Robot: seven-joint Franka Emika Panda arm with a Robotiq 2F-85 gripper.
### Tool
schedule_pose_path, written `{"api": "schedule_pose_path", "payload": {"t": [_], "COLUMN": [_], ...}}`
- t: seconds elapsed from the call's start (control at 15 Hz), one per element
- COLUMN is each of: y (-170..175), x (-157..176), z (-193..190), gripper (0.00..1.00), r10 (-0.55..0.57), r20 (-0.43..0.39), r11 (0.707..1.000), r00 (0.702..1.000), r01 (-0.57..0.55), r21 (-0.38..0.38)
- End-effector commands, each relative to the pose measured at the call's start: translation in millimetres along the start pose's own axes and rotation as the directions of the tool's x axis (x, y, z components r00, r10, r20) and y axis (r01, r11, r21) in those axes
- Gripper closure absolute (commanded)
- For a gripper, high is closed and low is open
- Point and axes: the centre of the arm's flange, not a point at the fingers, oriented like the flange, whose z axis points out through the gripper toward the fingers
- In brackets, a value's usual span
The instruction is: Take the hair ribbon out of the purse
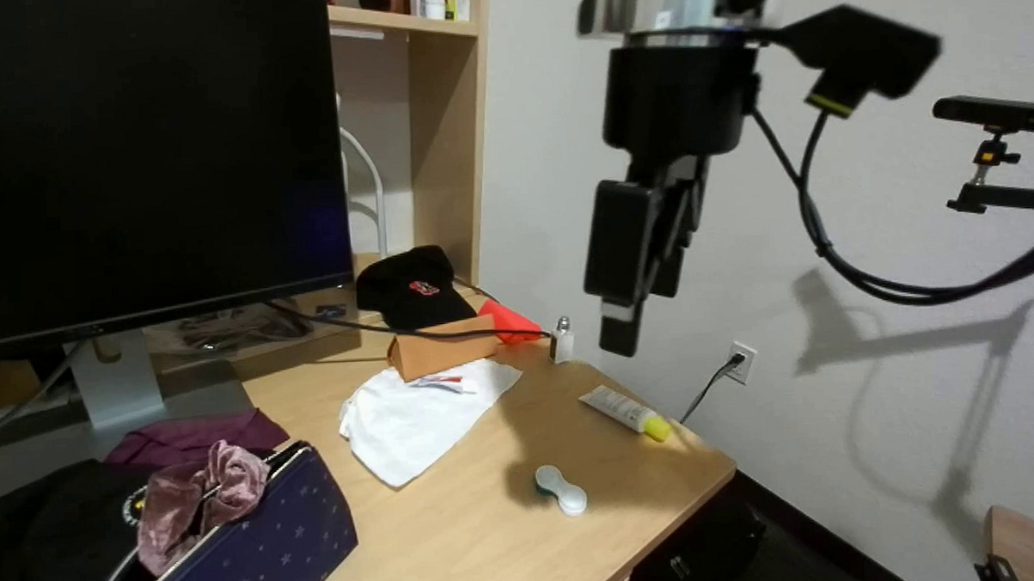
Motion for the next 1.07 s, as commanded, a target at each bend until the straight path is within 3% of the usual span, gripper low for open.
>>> {"api": "schedule_pose_path", "payload": {"t": [0.0, 0.27, 0.53, 0.8, 0.93, 1.0], "y": [-34.6, -79.4, -110.6, -119.2, -116.2, -118.3], "x": [81.7, 139.1, 171.3, 191.0, 196.6, 186.9], "z": [10.3, 33.7, 54.0, 62.8, 66.4, 64.4], "gripper": [0.0, 0.0, 0.0, 0.0, 0.0, 0.0], "r10": [-0.135, -0.335, -0.469, -0.45, -0.38, -0.411], "r20": [0.026, 0.044, 0.005, -0.094, -0.147, -0.103], "r11": [0.991, 0.942, 0.882, 0.885, 0.91, 0.904], "r00": [0.991, 0.941, 0.883, 0.888, 0.913, 0.906], "r01": [0.135, 0.336, 0.468, 0.458, 0.398, 0.419], "r21": [-0.019, -0.002, 0.051, 0.088, 0.115, 0.08]}}
